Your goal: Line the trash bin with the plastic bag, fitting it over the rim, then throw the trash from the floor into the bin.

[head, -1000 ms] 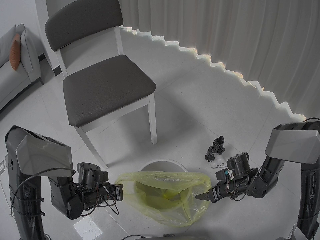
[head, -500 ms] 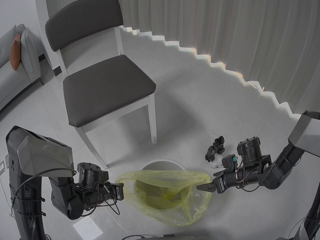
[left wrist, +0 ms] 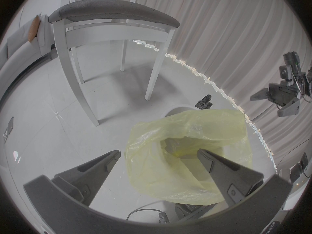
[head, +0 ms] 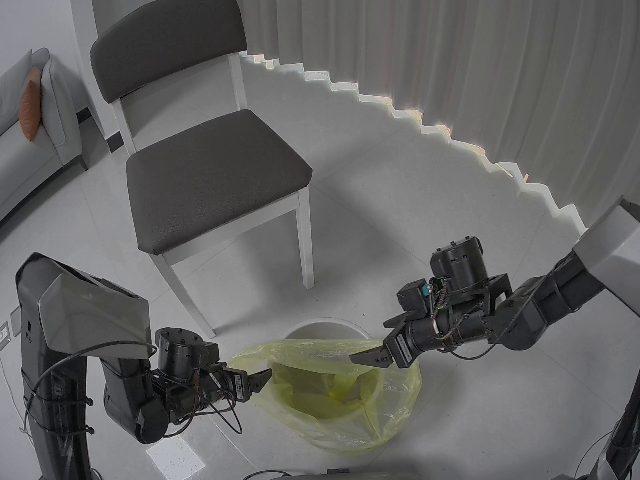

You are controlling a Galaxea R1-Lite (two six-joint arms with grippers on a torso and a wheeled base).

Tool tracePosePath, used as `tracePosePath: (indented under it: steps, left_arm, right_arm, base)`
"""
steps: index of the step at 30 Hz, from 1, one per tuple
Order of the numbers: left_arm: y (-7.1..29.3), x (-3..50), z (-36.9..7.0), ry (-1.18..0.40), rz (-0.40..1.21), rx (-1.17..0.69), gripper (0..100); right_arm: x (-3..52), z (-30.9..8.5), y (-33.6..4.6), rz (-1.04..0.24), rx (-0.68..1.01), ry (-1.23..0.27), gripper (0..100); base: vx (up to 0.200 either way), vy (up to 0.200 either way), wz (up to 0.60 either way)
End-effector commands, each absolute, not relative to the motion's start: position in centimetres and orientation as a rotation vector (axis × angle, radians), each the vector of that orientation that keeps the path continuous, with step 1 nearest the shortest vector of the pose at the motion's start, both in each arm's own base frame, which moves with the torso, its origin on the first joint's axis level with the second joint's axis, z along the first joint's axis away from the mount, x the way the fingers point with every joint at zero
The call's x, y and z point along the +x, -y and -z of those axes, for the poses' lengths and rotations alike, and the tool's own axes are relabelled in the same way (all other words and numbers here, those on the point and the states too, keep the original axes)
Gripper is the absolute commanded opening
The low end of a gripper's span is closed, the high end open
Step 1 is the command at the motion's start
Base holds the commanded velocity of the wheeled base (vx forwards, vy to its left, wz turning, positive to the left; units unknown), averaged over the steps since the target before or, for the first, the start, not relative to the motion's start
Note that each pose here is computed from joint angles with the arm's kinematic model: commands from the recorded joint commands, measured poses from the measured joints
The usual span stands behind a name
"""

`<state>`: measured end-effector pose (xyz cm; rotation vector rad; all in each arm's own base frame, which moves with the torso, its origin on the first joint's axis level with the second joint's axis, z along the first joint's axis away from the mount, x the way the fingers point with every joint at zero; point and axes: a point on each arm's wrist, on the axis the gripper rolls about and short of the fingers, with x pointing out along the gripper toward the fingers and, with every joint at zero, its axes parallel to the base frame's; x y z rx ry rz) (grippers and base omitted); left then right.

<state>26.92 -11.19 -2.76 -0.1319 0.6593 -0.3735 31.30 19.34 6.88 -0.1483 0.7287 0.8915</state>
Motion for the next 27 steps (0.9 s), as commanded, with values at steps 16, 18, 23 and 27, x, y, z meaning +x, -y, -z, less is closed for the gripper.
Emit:
tracePosePath:
  steps: [16,18,23,27]
  left_arm:
    - [10.8,26.0,1.0,-0.572,0.378,-0.138,100]
    - [10.8,25.9,0.9,-0.569,0.374,-0.137,100]
    - [10.7,25.9,0.9,-0.565,0.371,-0.139,100]
    - [10.8,25.9,0.8,-0.557,0.374,-0.140,100]
  right_arm:
    - [36.5,-2.0,-22.3,-0.916,-0.226,-0.818,100]
    - [36.5,-1.9,-22.3,-0.916,-0.229,-0.818,100]
    - [36.2,-1.7,-22.3,-0.918,-0.235,-0.846,0]
    - [36.3,-1.8,-22.5,-0.919,-0.235,-0.842,0]
  base:
    - [0.000,0.000,0.00]
    - [0.000,0.000,0.00]
    - [0.000,0.000,0.00]
    - [0.000,0.000,0.00]
